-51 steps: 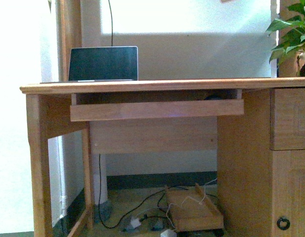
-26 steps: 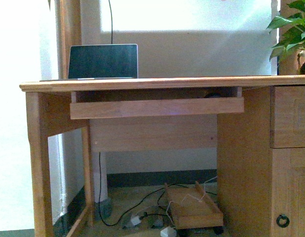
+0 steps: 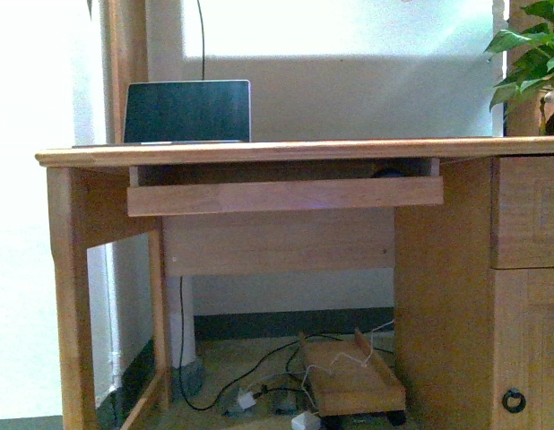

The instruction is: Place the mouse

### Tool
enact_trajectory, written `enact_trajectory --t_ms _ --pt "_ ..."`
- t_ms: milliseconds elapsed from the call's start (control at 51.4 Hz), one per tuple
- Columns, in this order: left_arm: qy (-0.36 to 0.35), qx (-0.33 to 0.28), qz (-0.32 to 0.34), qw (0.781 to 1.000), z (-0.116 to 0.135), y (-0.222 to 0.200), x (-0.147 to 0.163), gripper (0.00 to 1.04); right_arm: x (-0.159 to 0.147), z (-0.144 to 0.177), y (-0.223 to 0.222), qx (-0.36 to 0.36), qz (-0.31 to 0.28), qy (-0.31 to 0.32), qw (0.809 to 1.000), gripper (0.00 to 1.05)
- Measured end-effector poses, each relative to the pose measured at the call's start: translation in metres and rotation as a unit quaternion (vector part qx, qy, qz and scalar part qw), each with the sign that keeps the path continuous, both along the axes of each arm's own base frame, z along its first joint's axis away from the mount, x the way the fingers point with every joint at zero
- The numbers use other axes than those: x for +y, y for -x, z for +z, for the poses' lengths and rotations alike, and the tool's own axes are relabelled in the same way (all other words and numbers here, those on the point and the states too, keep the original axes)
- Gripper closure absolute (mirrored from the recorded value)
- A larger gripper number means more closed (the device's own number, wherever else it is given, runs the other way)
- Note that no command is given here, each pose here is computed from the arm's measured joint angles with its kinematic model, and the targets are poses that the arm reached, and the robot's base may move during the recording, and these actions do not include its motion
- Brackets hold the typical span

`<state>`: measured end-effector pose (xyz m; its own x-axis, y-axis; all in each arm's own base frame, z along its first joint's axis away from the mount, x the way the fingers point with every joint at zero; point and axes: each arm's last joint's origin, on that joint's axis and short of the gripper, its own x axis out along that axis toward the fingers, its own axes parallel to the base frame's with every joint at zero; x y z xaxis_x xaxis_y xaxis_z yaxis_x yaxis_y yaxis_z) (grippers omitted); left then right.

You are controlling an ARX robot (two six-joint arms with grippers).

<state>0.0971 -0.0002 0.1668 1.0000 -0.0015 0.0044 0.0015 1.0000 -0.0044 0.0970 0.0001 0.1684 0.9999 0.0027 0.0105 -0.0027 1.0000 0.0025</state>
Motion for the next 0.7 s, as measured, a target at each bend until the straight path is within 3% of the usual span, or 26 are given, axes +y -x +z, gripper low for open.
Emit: enact_trajectory --t_ms 700 --pt "0.000 0.000 0.000 1.000 0.0000 0.0000 0.0000 0.08 0.0000 0.0000 0.0000 0.000 0.000 0.000 1.000 0.07"
